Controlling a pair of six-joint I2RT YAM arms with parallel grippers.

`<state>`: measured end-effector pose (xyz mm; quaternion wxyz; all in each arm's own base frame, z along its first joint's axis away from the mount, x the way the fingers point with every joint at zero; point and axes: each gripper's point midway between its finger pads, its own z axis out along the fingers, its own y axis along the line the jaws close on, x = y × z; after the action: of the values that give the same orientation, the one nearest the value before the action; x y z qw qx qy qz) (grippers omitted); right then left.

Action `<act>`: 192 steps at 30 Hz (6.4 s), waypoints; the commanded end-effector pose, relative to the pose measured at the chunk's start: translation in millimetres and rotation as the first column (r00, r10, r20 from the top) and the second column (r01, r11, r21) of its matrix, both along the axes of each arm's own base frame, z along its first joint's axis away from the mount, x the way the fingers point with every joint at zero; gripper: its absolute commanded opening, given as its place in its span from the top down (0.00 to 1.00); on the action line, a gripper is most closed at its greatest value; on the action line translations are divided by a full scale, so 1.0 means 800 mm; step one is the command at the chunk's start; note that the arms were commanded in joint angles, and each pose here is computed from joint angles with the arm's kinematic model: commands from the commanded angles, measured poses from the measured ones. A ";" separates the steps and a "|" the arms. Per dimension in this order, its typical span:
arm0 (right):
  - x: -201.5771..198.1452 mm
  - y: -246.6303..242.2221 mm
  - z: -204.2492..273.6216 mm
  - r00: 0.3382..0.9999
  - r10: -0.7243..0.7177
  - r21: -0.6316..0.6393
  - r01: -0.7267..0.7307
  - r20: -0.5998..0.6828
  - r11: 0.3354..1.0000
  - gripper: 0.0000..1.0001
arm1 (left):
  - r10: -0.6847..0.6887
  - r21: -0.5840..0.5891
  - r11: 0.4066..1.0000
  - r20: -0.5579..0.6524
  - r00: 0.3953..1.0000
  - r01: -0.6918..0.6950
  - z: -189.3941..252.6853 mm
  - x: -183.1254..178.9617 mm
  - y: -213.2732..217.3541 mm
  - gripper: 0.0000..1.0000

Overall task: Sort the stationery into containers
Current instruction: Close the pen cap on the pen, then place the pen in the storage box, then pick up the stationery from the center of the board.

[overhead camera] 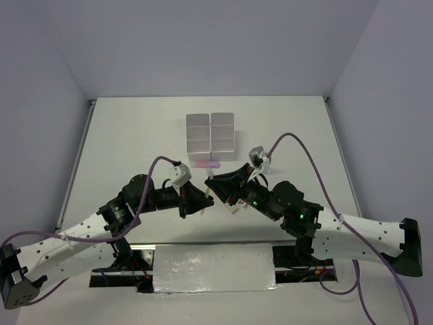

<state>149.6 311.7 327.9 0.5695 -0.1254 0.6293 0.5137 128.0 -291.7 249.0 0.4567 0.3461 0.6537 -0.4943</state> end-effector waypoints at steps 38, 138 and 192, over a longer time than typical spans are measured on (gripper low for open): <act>0.096 0.009 0.031 0.991 -0.052 -0.187 0.075 0.123 0.979 1.00 | 0.339 -0.153 0.932 0.050 0.940 -0.328 0.084 0.077 0.019 0.01; 0.242 -0.281 -0.213 0.583 -0.791 -0.802 0.375 -0.186 0.465 0.26 | 0.777 0.197 0.625 -0.071 0.625 -0.755 0.009 0.060 0.211 0.01; 0.348 -0.131 0.011 0.906 -0.424 -0.410 0.390 0.011 0.824 1.00 | 0.722 0.167 0.689 -0.066 0.689 -0.705 0.016 0.052 0.198 0.01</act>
<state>416.6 184.4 281.9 0.5497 -0.0541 0.8080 0.2052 167.8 -128.9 243.0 0.5280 0.0552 0.8137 -0.2369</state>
